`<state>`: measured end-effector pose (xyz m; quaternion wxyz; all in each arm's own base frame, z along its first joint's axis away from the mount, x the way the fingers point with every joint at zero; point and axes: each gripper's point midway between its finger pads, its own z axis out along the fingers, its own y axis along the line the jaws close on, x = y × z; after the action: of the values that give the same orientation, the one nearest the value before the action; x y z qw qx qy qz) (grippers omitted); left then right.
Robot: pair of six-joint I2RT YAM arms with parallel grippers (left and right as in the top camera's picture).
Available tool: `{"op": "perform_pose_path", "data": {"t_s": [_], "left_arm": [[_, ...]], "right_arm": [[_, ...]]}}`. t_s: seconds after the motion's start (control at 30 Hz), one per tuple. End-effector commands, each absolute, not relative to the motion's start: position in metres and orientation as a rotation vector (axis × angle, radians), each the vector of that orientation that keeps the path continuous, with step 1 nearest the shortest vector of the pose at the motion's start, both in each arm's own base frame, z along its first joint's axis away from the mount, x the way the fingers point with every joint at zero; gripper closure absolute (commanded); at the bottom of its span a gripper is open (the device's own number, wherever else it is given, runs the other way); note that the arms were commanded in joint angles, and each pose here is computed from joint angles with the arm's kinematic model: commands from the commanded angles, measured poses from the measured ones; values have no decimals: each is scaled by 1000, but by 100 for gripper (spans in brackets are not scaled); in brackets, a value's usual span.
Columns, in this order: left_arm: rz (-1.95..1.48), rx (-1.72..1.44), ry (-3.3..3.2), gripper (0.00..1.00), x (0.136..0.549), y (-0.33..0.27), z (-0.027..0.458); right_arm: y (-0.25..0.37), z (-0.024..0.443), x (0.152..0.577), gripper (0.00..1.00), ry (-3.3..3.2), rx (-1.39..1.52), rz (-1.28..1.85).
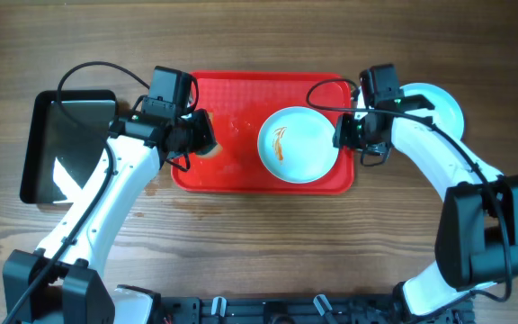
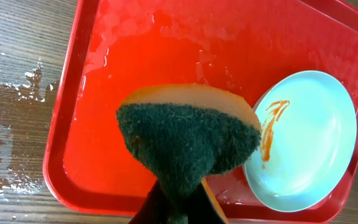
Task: Clean dirty plates on tray and stack at the side
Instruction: 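Drag the last plate left toward the sponge with the right gripper, then scrub the last plate with the sponge while the right gripper holds it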
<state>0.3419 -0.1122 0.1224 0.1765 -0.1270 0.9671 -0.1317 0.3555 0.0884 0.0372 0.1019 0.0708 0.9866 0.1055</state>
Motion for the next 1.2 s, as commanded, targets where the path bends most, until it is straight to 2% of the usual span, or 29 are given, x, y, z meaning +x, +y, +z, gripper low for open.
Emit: {"op": "perform_pose_path", "data": {"t_s": [0.0, 0.2, 0.47, 0.5, 0.57, 0.67, 0.73, 0.97, 1.17], "left_arm": [[-383, -339, 2754, 96, 339, -116, 118], [-383, -339, 2754, 96, 339, -116, 118], [-383, -340, 2755, 96, 339, -116, 118], [-383, -340, 2755, 96, 339, -116, 118], [-383, -339, 2755, 96, 339, -116, 118], [-383, -339, 2755, 96, 339, -116, 118], [-383, -340, 2755, 96, 339, -116, 118], [-383, -339, 2754, 96, 339, -116, 118], [-382, -339, 2755, 96, 339, -116, 118]], "right_arm": [[106, 25, 348, 66, 2944, 142, 447], [106, 17, 346, 62, 2967, 166, 446], [107, -15, 337, 62, 3056, 223, 430], [107, -16, 338, 65, 3054, 223, 431], [109, -15, 339, 85, 3046, 239, 451], [114, -13, 340, 85, 3039, 390, 507], [125, -9, 342, 94, 3025, 395, 597], [181, -5, 342, 96, 2977, 189, 630], [211, -9, 342, 96, 2906, 230, 447]]}}
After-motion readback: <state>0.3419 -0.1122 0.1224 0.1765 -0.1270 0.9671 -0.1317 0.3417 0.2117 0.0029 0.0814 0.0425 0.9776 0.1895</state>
